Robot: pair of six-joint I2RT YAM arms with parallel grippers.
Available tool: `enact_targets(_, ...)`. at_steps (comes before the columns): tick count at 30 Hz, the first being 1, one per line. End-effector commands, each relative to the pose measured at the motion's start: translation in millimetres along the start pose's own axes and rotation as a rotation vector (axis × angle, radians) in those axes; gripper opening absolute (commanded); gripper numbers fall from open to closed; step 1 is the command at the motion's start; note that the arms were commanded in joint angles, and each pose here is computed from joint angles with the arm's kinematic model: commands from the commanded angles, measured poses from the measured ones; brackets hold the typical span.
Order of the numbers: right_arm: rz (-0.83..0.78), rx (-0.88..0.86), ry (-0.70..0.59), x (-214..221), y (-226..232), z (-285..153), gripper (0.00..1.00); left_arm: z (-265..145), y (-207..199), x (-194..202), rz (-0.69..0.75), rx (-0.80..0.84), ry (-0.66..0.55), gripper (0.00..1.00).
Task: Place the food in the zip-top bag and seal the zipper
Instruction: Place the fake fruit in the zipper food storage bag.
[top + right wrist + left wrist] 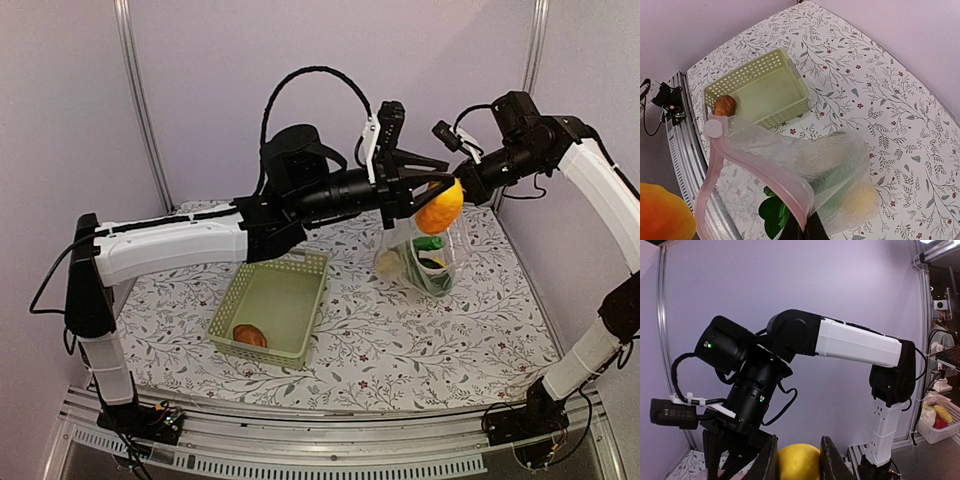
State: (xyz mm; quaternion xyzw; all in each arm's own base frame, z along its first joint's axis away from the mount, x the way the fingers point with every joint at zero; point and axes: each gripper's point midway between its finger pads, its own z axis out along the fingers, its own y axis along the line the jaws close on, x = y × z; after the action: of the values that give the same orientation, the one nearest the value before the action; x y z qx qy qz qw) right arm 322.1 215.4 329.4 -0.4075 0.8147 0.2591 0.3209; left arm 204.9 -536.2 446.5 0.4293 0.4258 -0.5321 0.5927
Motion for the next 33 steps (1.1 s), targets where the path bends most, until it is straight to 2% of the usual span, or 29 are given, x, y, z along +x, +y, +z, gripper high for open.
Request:
enact_targets(1, -0.039, 0.03, -0.024, -6, 3, -9, 0.0, 14, -18, 19, 0.009, 0.09, 0.066, 0.0)
enact_targets(15, -0.045, 0.0, -0.038, -10, 9, -12, 0.0, 26, 10, 78, 0.157, -0.079, 0.177, 0.0)
enact_targets(24, -0.044, -0.009, -0.04, -10, 12, -12, 0.0, 5, 57, 121, 0.305, -0.297, 0.267, 0.0)
enact_targets(25, -0.044, -0.012, -0.04, -10, 12, -12, 0.0, 3, 62, 124, 0.31, -0.315, 0.27, 0.05)
enact_targets(28, -0.044, -0.014, -0.041, -11, 12, -12, 0.0, 3, 77, 138, 0.3, -0.366, 0.313, 0.42)
enact_targets(29, -0.043, -0.013, -0.04, -10, 11, -12, 0.0, 4, 78, 139, 0.3, -0.367, 0.32, 0.52)
enact_targets(30, -0.042, -0.01, -0.038, -10, 11, -11, 0.0, 6, 77, 137, 0.3, -0.366, 0.321, 0.58)
enact_targets(33, -0.039, -0.005, -0.03, -8, 8, -9, 0.0, 8, 69, 117, 0.31, -0.359, 0.282, 0.67)
